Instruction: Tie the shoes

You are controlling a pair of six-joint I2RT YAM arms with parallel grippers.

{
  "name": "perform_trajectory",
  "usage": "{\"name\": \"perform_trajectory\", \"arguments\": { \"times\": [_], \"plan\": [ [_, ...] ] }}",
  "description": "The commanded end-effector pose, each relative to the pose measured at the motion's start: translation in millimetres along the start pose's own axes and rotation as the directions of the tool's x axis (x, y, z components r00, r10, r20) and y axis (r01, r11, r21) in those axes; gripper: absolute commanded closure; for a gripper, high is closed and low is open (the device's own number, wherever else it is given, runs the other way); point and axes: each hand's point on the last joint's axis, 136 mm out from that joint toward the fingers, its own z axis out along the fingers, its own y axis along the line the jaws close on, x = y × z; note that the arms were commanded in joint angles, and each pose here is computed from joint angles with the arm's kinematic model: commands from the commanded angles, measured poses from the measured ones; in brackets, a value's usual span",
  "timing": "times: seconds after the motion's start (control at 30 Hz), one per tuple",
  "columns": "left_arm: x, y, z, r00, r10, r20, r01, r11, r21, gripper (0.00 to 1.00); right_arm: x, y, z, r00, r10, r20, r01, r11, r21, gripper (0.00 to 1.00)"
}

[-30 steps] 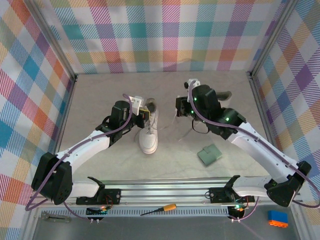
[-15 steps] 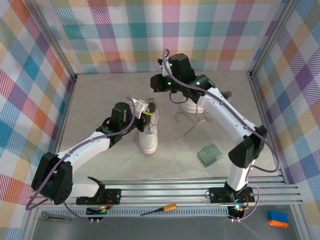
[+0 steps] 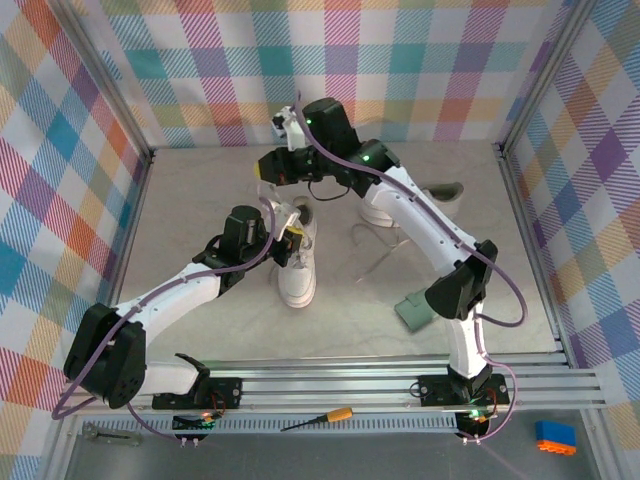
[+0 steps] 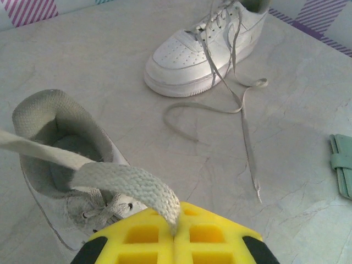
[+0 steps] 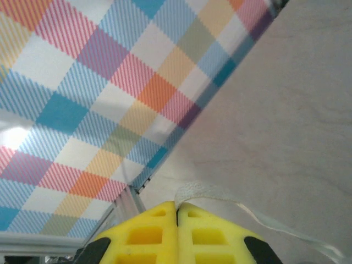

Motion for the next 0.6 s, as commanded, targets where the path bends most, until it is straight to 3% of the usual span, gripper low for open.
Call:
{"name": "perform_trajectory", "arguments": {
  "times": [0.0,0.3,0.47,0.57],
  "plan": [
    [1,-10,4,0.999,0.048,-0.016,-0.048,0.998,0.044,1.00,11,3,12,0.997,0.041,-0.067,-0.044,0.998,-0.040,1.00],
    [6,-13,8,0.997,0.063,-0.041,-0.061,0.997,0.047,1.00,22,3,34,0.988,0.071,-0.138,-0.083,0.993,-0.078,0.96],
    [8,-15,9,0.997,0.064,-0.050,-0.061,0.997,0.055,1.00,24,6,35,0.987,0.067,-0.146,-0.079,0.994,-0.079,0.73],
    [7,-15,9,0.997,0.064,-0.049,-0.061,0.997,0.055,1.00,21,4,32,0.990,0.059,-0.131,-0.068,0.996,-0.059,0.67]
  ]
}}
